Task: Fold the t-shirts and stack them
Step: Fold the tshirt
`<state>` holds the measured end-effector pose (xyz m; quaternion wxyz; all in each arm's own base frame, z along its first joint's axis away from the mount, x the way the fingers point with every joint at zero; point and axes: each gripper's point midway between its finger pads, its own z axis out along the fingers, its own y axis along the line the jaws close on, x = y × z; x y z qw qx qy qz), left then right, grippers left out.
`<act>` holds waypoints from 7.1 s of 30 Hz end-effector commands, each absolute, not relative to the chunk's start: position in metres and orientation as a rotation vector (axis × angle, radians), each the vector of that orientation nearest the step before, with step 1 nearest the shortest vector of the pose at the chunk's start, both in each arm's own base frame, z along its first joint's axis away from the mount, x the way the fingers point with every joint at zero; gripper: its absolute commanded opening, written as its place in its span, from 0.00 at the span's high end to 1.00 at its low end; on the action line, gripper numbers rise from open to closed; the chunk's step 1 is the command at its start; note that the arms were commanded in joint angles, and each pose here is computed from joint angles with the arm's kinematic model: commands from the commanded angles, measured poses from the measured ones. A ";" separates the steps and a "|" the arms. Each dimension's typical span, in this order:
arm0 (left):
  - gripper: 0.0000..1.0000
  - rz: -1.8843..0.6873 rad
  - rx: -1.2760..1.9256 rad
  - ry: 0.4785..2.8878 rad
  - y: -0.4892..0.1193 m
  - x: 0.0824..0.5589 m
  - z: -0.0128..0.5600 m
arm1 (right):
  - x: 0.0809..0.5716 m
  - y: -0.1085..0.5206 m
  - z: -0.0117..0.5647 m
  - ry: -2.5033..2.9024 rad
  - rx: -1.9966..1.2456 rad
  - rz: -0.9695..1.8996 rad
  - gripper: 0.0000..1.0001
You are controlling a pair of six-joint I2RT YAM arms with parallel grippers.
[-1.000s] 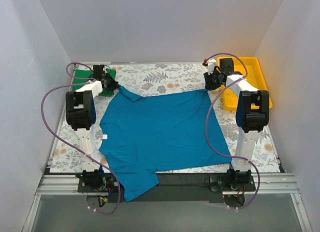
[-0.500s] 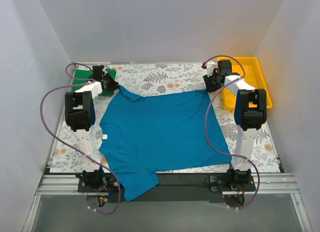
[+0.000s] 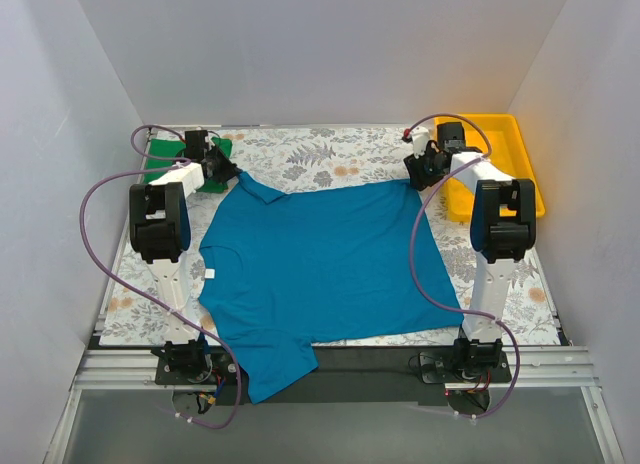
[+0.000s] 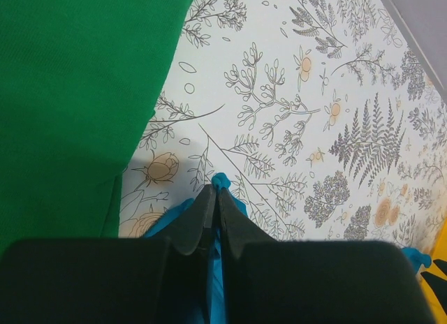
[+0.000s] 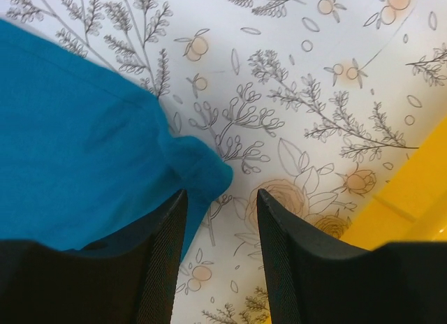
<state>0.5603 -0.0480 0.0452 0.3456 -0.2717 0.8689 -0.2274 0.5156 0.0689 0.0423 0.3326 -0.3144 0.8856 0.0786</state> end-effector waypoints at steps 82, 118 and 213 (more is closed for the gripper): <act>1.00 -0.634 -0.636 2.191 -0.050 0.562 0.087 | 0.549 0.084 0.035 2.231 -1.006 0.299 0.84; 1.00 -0.709 -0.612 2.051 -0.058 0.518 0.182 | 0.473 0.086 0.135 2.033 -0.880 0.343 0.99; 1.00 -0.733 -0.695 2.085 -0.065 0.333 0.173 | 0.426 0.050 0.101 2.090 -0.770 0.432 0.99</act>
